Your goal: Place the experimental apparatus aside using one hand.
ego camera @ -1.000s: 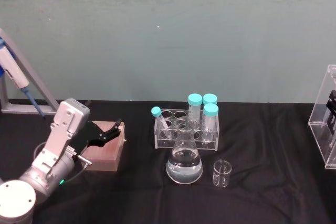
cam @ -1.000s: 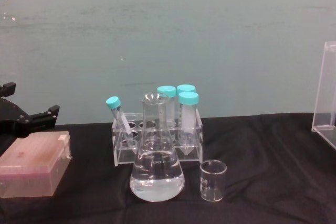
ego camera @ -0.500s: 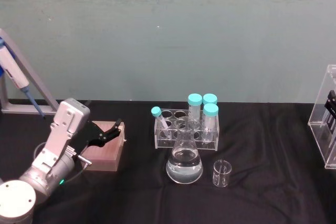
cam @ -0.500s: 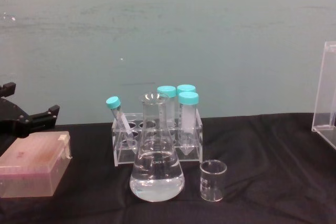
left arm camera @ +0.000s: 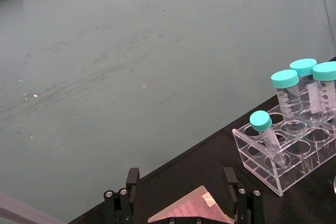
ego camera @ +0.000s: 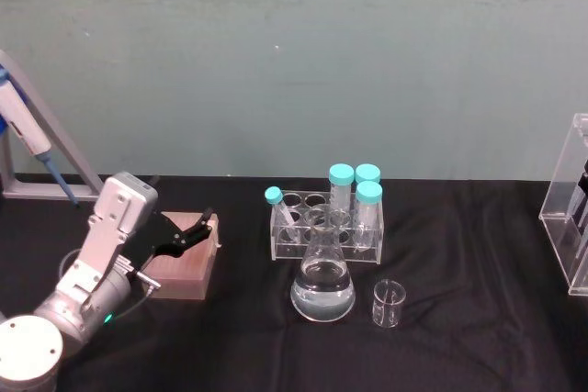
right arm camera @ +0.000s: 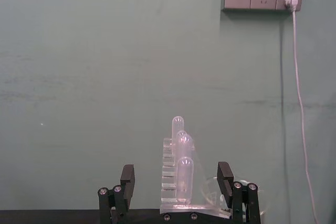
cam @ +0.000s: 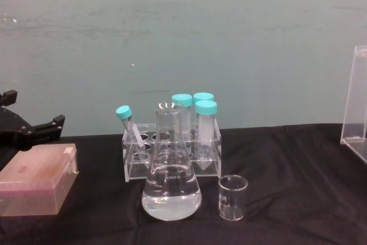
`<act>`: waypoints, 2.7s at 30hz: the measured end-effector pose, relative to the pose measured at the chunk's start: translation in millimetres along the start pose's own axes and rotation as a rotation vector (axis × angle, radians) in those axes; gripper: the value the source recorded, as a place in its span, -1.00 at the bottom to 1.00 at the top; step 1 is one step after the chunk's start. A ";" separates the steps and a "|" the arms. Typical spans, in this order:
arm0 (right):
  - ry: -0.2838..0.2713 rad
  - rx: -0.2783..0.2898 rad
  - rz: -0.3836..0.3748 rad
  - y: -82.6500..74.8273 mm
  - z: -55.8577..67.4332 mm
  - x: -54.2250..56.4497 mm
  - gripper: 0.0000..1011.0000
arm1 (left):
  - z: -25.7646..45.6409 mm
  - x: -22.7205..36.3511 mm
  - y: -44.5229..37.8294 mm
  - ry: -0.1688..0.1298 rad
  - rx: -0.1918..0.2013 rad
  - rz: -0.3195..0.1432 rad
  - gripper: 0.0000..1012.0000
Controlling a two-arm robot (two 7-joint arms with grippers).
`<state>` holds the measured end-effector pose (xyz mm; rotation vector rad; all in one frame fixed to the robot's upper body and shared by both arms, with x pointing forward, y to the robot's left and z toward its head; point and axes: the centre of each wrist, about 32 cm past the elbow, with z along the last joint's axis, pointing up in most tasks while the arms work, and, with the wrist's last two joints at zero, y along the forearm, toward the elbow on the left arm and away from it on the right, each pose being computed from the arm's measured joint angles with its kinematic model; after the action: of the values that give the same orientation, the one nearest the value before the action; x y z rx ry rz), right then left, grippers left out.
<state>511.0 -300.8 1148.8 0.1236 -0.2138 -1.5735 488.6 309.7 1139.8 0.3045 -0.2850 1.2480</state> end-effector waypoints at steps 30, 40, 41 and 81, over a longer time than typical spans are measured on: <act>-0.071 0.196 0.288 0.6 25.7 4.4 0.98 | 0.0 0.0 0.0 0.000 0.000 0.000 0.98; -0.017 0.148 0.498 11.7 24.5 4.8 0.98 | 0.0 0.0 0.0 0.000 0.000 0.000 0.98; -0.014 0.140 0.509 12.3 24.1 4.9 0.98 | 0.0 0.0 0.0 0.000 0.000 0.000 0.98; 0.020 -0.220 0.902 35.8 -18.4 -19.6 0.98 | 0.0 0.0 0.0 0.000 0.000 0.000 0.98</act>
<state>550.2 -282.4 1137.4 -0.1215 -0.0581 -0.6878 488.6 309.6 1139.8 0.3044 -0.2850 1.2479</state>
